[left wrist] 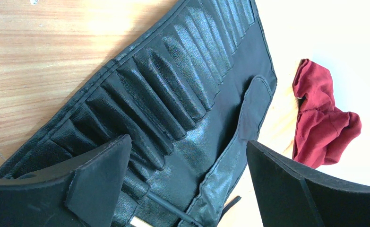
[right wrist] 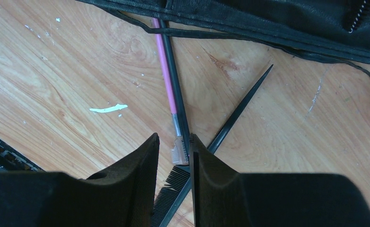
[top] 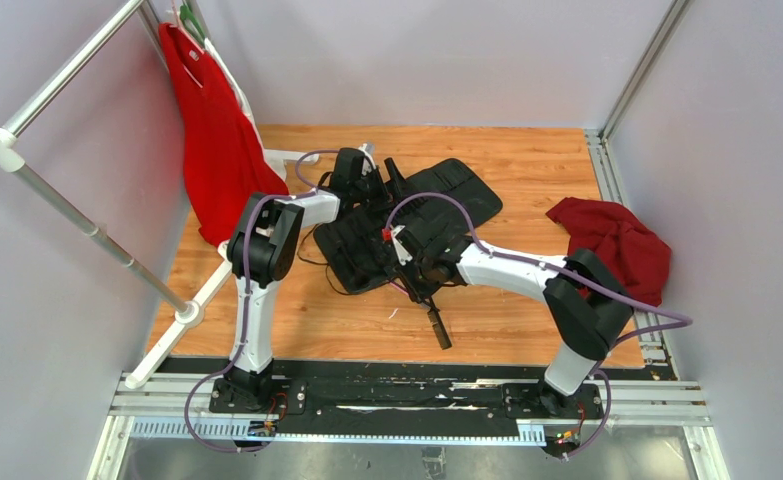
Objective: Organize the makeup
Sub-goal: Pick up the makeup brush from the center of the board.
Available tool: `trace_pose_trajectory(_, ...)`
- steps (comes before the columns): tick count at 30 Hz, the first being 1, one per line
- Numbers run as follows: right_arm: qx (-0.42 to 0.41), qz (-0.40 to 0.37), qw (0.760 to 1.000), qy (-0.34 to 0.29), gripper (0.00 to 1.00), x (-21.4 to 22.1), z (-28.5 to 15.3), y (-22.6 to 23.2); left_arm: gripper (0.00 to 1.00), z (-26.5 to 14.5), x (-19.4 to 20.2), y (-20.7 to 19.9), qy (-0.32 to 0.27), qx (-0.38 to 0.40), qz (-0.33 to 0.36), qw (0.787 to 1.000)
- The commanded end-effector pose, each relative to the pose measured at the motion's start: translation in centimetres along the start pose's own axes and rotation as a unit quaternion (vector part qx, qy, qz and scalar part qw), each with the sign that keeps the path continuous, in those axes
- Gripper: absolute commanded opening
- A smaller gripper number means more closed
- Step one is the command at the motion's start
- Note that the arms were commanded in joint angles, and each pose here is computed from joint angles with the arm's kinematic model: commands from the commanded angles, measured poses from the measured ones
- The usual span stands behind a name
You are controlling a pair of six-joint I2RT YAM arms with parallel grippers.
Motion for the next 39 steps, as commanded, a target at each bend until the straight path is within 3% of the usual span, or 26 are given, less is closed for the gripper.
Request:
trace_pose_trajectory(1, -0.005, -0.004, 1.0, 0.008, 0.29, 0.4, 0.9, 0.5, 0.98, -0.3, 2.6, 1.4, 0.046, -0.025, -0.018, 0.998)
trace_pose_trajectory(18, -0.007, -0.008, 1.0, 0.02, 0.27, 0.5, 2.1, 0.5, 0.98, -0.3, 2.5, 1.5, 0.048, -0.031, -0.013, 0.998)
trace_pose_trajectory(25, -0.007, -0.007, 1.0, 0.02, 0.21, 0.7, 2.1, 0.5, 0.98, -0.3, 2.4, 1.5, 0.048, -0.033, -0.012, 0.998)
trace_pose_trajectory(32, -0.005, -0.005, 1.0, 0.013, 0.08, 0.5, 1.4, 0.5, 0.98, -0.2, 2.5, 1.7, 0.049, -0.036, -0.012, 0.998)
trace_pose_trajectory(39, -0.001, -0.004, 1.0, 0.008, 0.04, 0.4, 0.6, 0.5, 0.98, -0.3, 2.6, 1.9, 0.049, -0.038, -0.014, 0.998)
Point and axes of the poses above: each gripper's point midway between its finger pads, its own z axis out along the fingers, its own y axis along the line the jaws close on, x = y × z, the point moved 4 cm from there along -z, back along the fingers, and after that the axes turned 12 degrees about -z, right-handed, at the moved point
